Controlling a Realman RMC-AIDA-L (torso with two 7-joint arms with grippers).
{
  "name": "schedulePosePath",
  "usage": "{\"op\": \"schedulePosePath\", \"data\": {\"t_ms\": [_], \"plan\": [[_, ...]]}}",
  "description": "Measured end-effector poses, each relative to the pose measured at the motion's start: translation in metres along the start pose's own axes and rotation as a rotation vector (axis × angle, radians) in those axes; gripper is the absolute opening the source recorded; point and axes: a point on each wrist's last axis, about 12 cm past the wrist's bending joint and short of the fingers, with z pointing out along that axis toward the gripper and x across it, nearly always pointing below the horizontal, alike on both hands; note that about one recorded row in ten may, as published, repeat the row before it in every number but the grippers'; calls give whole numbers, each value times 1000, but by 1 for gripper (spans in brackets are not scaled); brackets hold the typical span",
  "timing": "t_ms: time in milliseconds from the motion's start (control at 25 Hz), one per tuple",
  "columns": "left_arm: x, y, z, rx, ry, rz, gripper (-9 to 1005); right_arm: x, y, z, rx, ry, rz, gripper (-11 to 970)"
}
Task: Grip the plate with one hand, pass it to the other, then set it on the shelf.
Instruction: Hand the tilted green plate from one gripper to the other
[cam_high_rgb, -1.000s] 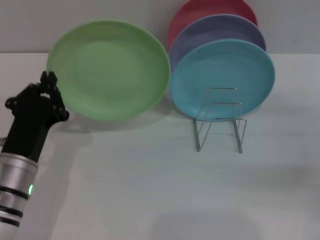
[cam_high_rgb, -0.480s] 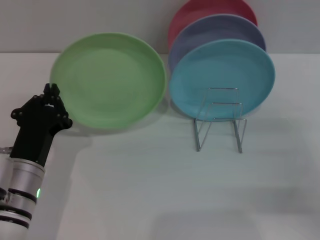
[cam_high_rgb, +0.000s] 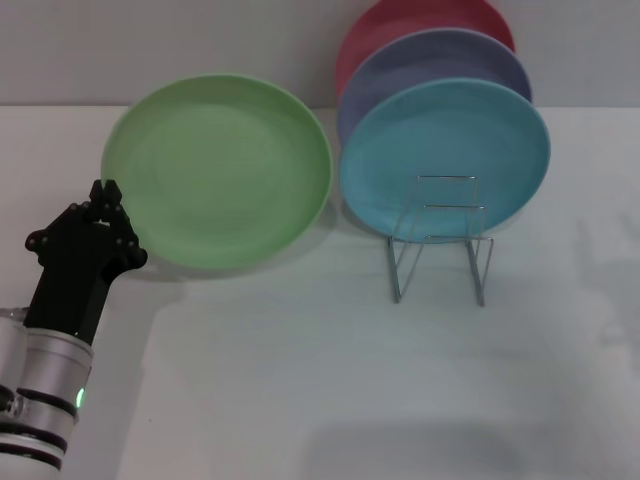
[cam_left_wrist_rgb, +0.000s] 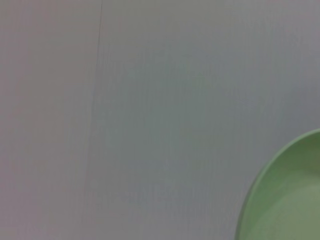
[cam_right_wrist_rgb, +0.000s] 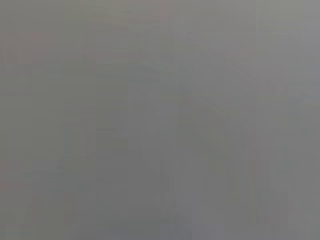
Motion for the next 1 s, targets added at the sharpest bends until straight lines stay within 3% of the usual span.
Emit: {"op": "schedulePosePath", "data": {"t_ms": [80,480,1000], "plan": [[0,1,-3,-2,-7,5,30,3,16,-4,-21,25,11,594],[-1,-2,-10,25,-39,24,30,10,63,-12,-153,117,84,594],[2,-13,-16,44,-23,61,29,18,94,-14,-255,220,92,595]]}}
